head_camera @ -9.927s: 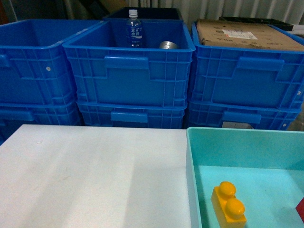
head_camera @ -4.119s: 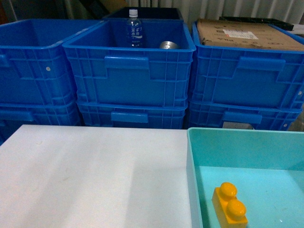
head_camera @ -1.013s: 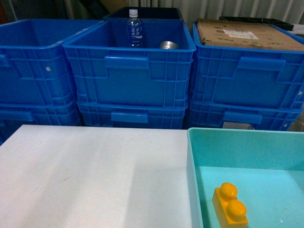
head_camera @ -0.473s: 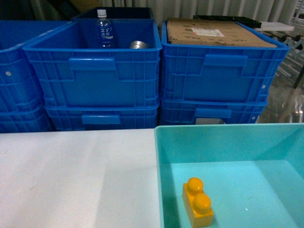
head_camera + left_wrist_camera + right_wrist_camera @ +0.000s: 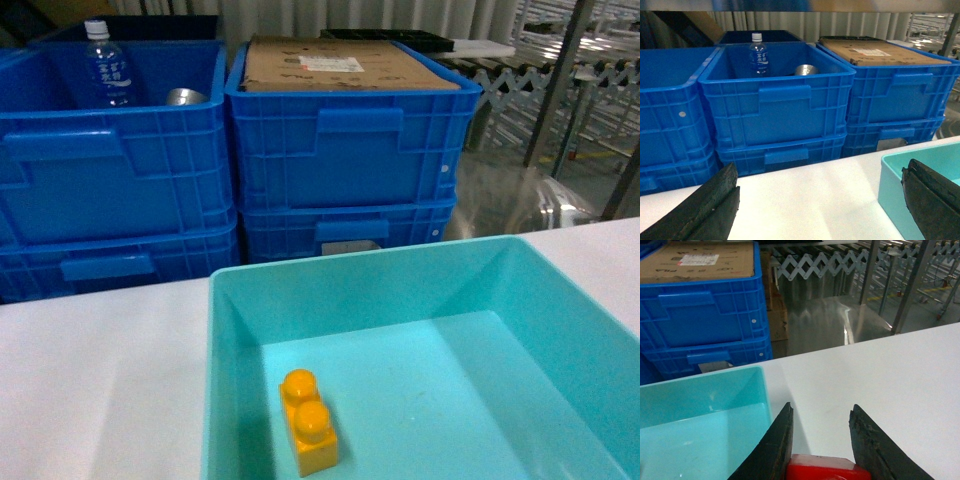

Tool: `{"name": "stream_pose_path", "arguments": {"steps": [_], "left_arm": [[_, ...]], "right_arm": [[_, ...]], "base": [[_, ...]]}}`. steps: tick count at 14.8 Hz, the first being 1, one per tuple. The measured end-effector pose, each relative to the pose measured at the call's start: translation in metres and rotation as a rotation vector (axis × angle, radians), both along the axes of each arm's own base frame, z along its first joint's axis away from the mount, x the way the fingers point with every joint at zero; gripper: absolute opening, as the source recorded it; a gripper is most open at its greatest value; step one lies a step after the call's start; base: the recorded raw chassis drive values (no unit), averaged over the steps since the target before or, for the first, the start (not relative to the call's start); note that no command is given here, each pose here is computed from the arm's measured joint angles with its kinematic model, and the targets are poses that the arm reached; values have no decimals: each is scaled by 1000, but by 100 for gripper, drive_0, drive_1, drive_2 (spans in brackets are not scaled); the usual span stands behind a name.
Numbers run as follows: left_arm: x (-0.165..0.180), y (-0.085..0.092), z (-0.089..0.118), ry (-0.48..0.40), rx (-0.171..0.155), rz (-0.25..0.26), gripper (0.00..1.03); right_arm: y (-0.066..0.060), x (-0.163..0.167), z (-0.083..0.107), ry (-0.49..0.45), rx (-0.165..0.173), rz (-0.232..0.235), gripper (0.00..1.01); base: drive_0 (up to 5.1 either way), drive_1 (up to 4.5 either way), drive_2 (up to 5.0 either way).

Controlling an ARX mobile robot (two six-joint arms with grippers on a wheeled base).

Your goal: Pick red block from blue box to shelf

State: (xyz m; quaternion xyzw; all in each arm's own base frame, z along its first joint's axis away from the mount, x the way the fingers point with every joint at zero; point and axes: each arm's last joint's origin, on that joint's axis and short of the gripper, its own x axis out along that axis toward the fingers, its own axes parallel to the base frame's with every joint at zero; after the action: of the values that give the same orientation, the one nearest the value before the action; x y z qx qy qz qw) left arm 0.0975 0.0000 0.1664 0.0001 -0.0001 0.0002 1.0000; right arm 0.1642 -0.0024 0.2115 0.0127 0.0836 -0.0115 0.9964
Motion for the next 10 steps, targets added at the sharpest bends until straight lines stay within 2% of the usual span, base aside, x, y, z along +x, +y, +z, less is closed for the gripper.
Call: {"name": "stream_pose_path", "arguments": {"steps": [7, 10], "left_arm": [[0, 0, 0, 0, 0, 3, 98], [0, 0, 0, 0, 0, 3, 98]], "right_arm": [[0, 0, 0, -3, 0, 0, 27], [0, 0, 0, 1, 0, 0, 27]], "base": [[-160, -160, -160], [199, -219, -510]]}}
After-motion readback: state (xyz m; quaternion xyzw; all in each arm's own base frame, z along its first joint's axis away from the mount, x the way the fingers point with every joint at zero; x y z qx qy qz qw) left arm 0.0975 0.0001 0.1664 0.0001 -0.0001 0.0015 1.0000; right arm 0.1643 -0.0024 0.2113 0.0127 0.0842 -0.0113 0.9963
